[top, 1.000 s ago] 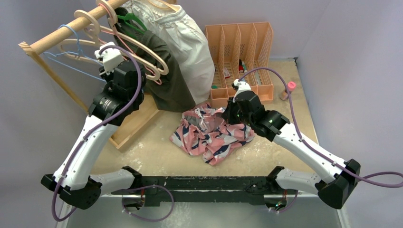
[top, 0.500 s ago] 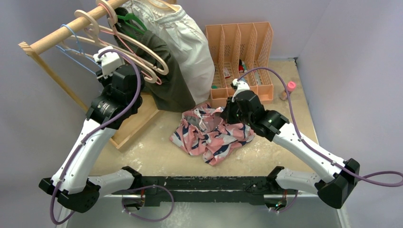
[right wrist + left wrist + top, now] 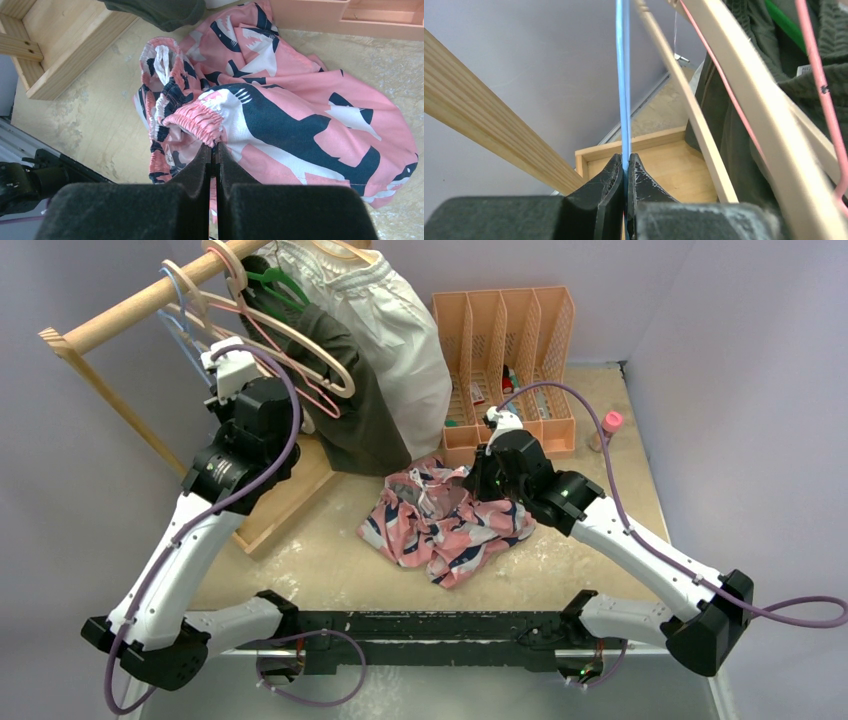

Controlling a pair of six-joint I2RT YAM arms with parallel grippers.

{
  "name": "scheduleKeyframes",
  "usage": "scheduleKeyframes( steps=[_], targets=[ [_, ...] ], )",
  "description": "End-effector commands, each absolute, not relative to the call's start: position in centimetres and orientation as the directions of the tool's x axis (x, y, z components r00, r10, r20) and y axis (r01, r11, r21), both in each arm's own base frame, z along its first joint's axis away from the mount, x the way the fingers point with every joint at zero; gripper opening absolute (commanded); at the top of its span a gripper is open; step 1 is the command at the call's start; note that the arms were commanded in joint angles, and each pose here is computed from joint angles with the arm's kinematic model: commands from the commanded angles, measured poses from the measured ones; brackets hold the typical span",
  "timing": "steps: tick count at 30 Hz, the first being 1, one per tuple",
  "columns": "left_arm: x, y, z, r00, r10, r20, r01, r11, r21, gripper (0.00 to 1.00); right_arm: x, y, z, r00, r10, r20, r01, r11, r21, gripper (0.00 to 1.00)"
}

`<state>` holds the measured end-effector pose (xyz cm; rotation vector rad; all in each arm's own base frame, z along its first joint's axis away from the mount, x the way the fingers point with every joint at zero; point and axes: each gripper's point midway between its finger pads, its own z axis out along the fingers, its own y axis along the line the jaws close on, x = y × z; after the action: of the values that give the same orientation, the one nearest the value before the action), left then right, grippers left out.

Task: Place the shorts on the hanger

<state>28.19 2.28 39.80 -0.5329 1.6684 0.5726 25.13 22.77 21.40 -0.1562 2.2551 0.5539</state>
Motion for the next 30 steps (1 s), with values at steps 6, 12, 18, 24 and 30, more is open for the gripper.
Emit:
scheduleKeyframes(
  steps=[6, 12, 18, 24, 30],
  targets=[
    [27.1, 3.7, 44.6, 0.013, -0.03, -0.999, -0.651, 0.759, -0.031, 0.0, 25.3, 22.9, 24.0, -0.636, 0.086, -0.767, -0.309, 0.882, 0.355, 0.0],
    [27.0, 3.7, 45.2, 0.041, -0.039, -0.998, -0.638, 0.768, -0.056, 0.0, 25.1, 22.7, 24.1, -0.636, 0.091, -0.766, -0.306, 0.882, 0.359, 0.0],
    [26.2, 3.2, 45.1, 0.03, -0.091, -0.995, -0.583, 0.808, -0.091, 0.0, 25.1, 22.6, 24.0, -0.633, 0.093, -0.768, -0.304, 0.883, 0.358, 0.0],
    [24.7, 1.9, 44.7, -0.011, -0.17, -0.985, -0.445, 0.883, -0.148, 0.0, 25.2, 22.7, 23.9, -0.634, 0.087, -0.768, -0.304, 0.885, 0.352, 0.0],
    [21.9, 1.7, 42.4, -0.109, -0.236, -0.966, -0.389, 0.904, -0.177, 0.0, 25.6, 22.7, 24.4, -0.629, 0.054, -0.775, -0.318, 0.893, 0.319, 0.0]
  ],
)
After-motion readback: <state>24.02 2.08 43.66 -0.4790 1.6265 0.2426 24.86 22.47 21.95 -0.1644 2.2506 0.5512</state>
